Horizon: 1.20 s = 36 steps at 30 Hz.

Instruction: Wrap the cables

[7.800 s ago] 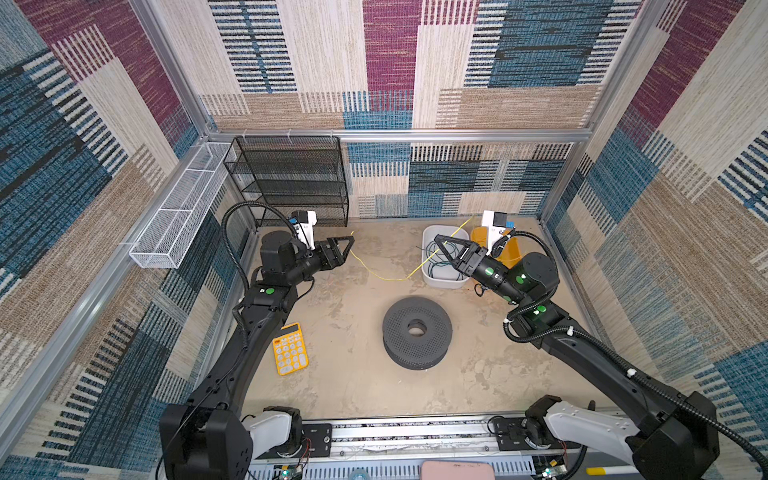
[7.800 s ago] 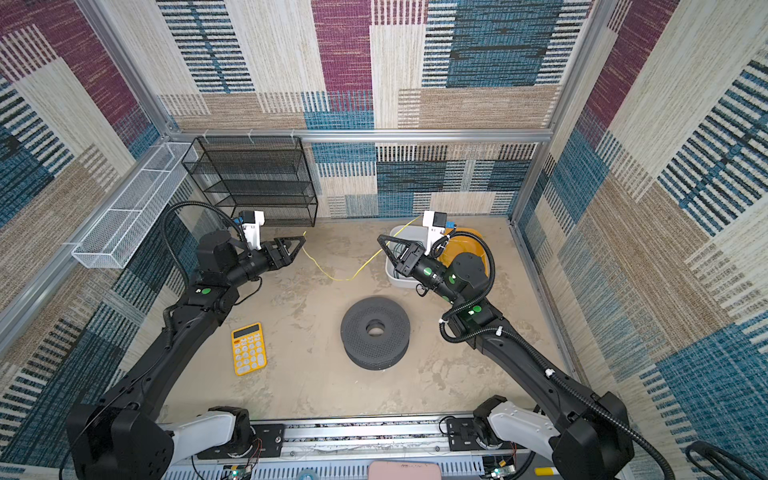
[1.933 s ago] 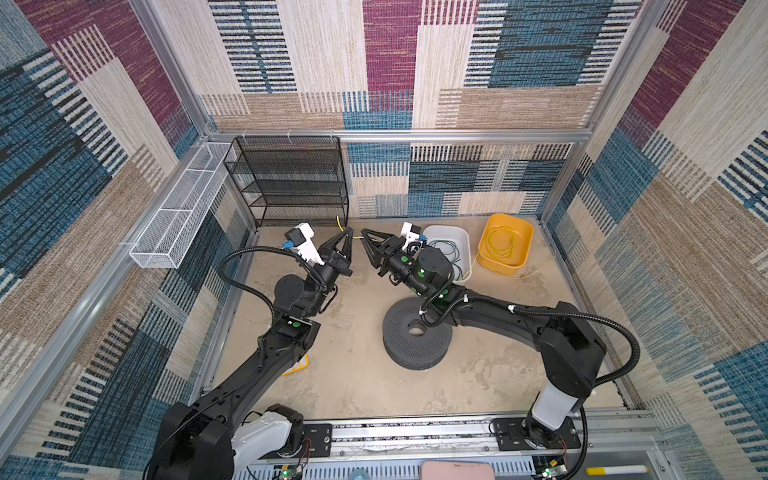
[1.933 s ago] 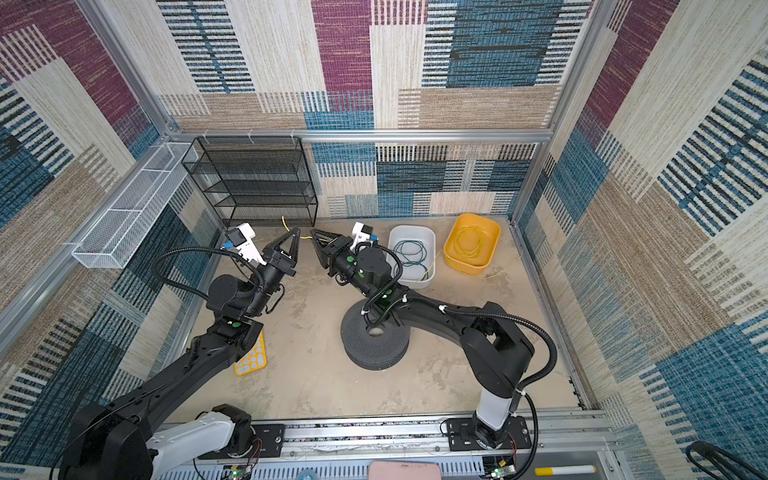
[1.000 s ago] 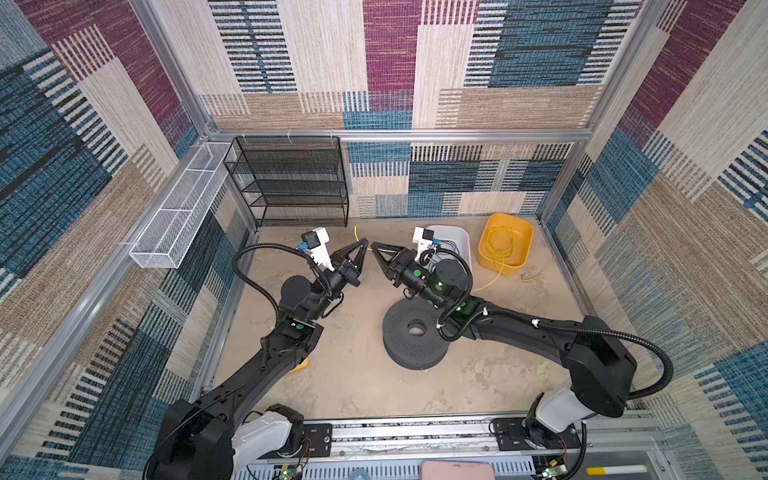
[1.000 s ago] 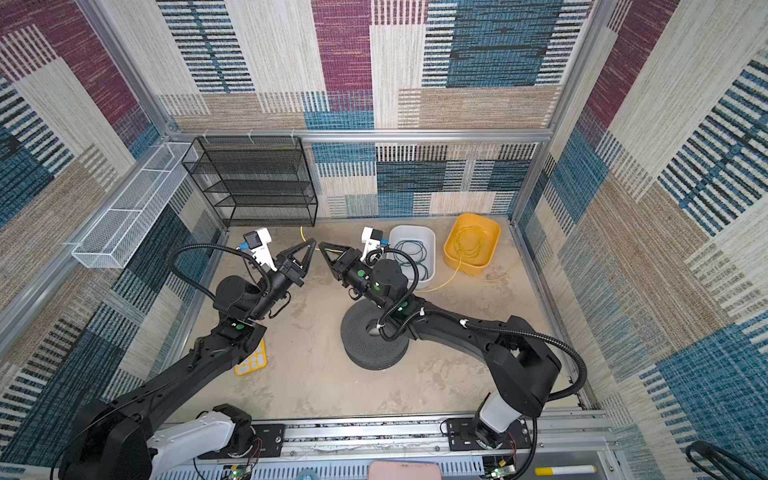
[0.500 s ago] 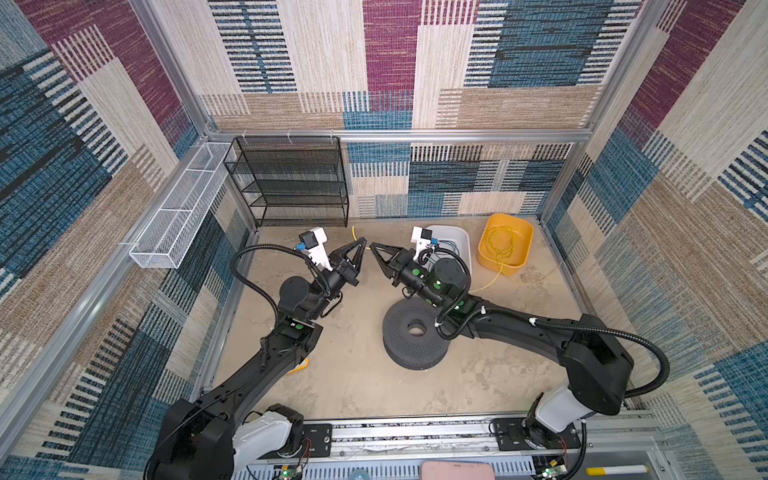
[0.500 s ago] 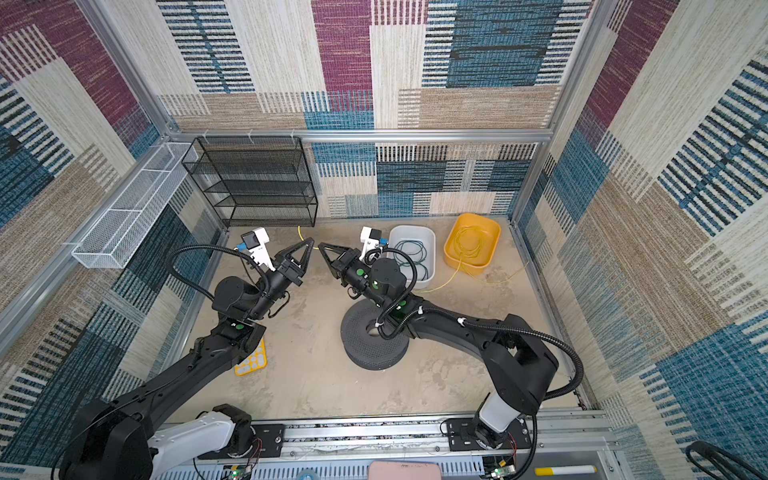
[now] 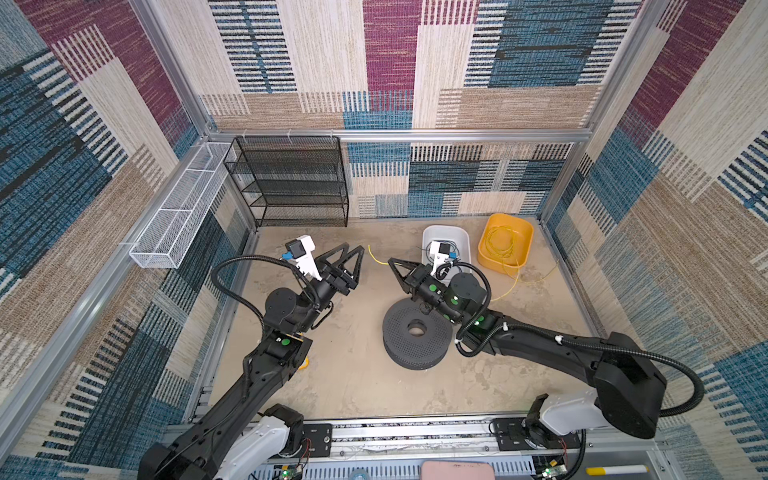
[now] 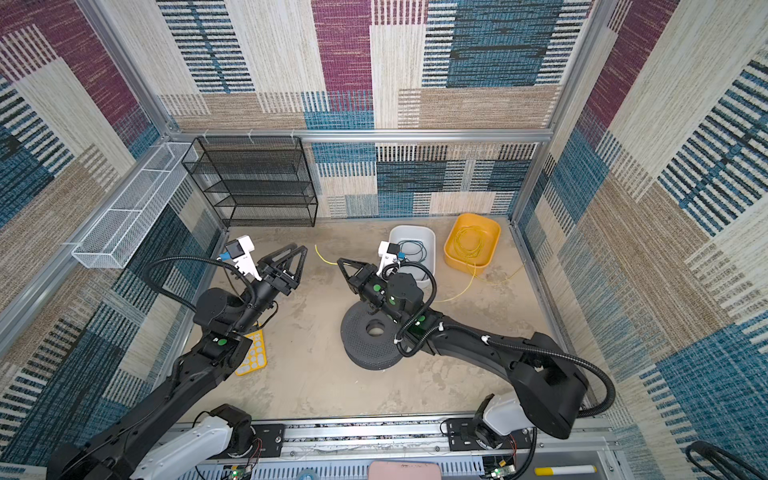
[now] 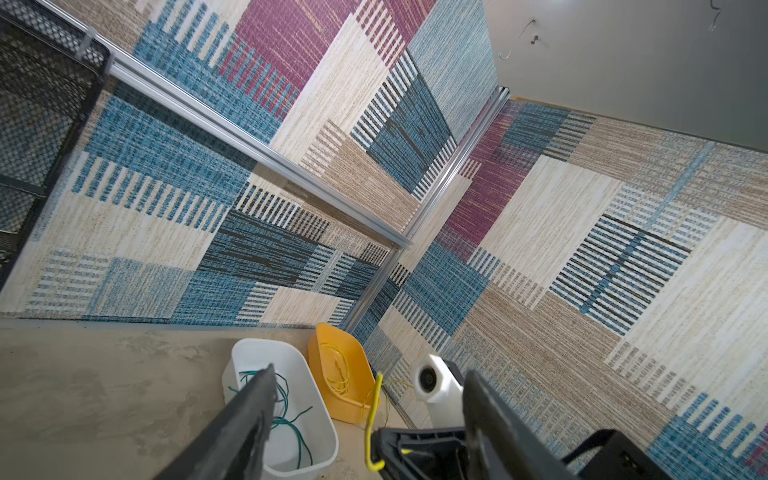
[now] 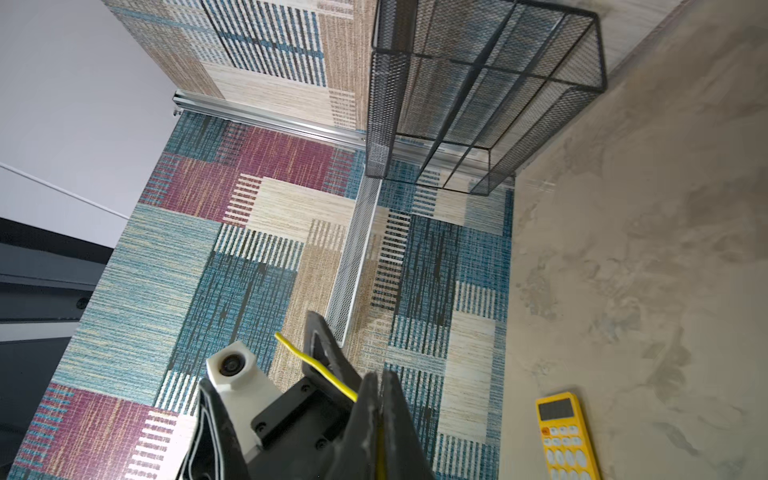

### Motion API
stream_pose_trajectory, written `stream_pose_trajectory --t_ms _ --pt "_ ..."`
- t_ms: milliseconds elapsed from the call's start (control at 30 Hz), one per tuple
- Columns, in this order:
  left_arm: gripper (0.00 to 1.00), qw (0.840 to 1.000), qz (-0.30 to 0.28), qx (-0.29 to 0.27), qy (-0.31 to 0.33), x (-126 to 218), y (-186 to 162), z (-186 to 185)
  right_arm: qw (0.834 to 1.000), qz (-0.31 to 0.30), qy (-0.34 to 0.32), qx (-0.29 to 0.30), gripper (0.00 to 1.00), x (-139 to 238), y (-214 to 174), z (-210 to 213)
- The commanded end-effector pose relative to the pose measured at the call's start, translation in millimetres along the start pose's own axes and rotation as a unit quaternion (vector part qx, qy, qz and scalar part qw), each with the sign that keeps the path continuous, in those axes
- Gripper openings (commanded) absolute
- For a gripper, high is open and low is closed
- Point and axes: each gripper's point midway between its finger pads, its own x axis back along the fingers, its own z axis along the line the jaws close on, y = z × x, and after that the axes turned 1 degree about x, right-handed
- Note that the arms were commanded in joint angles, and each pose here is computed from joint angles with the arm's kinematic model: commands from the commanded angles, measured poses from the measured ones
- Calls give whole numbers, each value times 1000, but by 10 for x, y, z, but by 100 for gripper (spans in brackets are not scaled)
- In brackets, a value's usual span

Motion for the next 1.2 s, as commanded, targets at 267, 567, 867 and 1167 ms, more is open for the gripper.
stream_pose_trajectory --t_ms 267,567,867,1167 --pt "67 933 254 136 215 713 -1425 897 993 -64 -78 55 0 852 194 -305" --pt "68 888 380 168 198 796 -2259 930 965 -89 -189 157 0 1390 298 -951" --pt "67 872 420 181 174 657 -2742 895 948 -106 -229 193 0 1570 381 -1145" --pt "54 879 411 180 161 549 -2849 885 947 -111 -229 197 0 1561 400 -1173"
